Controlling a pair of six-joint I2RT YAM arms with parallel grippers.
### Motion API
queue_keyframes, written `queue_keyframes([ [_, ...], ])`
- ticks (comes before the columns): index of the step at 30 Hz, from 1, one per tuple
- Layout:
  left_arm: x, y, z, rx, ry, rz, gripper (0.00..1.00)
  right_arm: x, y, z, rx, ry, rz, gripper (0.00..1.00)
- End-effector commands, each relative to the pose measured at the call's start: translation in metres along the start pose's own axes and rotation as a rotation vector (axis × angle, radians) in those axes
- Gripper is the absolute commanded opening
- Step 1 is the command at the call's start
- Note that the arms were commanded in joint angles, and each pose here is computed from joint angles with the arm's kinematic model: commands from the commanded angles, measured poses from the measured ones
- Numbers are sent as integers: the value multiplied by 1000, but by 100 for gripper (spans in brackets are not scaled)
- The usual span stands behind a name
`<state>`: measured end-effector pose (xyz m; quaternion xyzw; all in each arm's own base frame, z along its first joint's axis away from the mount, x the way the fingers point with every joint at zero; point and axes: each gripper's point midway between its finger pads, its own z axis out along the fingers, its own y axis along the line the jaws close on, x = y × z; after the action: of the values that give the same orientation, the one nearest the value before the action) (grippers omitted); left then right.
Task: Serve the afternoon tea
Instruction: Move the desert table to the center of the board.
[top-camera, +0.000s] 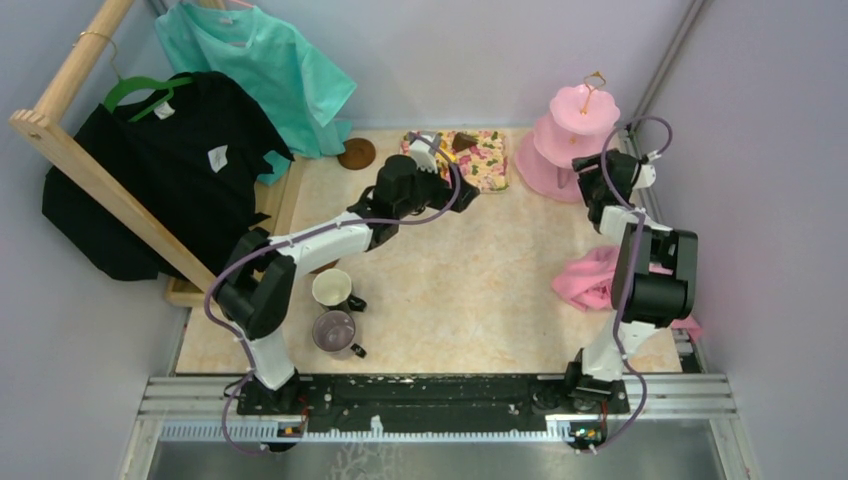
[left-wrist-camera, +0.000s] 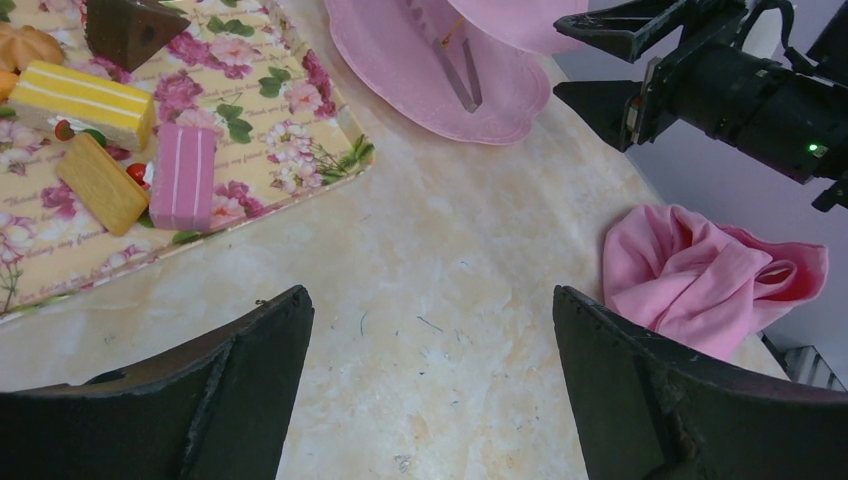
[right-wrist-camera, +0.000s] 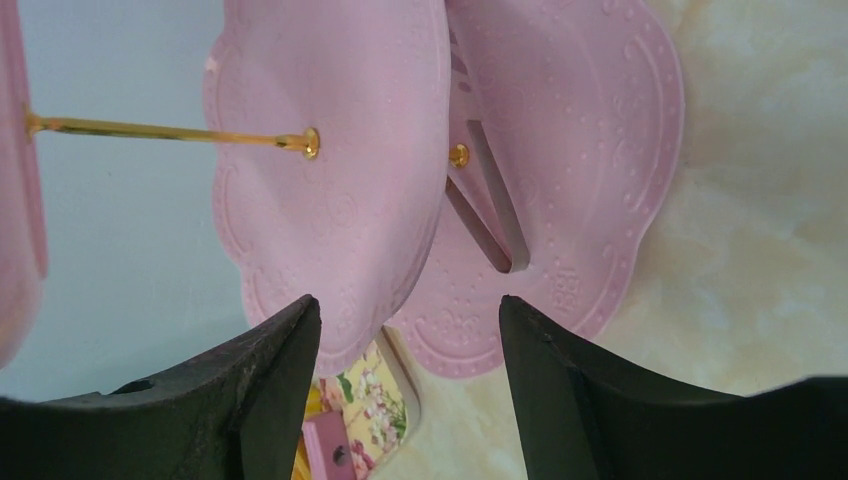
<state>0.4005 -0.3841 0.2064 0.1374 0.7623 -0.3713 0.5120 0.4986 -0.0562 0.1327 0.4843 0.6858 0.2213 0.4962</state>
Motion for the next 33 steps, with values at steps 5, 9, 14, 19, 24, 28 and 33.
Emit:
queue_keyframes([
  [5,-5,8,3,24,-55,-3,94,-15,42,33,-134,-51,10,64],
  [9,-2,15,5,15,-58,-6,94,-15,46,45,-153,-50,24,62],
  [14,-2,20,8,7,-68,-11,94,-12,46,57,-166,-40,42,52],
  [19,0,22,11,3,-68,-22,94,-12,45,56,-183,-45,52,29],
  [24,1,24,11,-4,-69,-33,94,-14,44,50,-192,-47,72,17],
  [28,-2,22,7,-4,-76,-37,94,-14,43,42,-199,-42,96,12],
  [33,-5,20,-2,-8,-85,-34,93,-14,42,30,-203,-31,127,11],
])
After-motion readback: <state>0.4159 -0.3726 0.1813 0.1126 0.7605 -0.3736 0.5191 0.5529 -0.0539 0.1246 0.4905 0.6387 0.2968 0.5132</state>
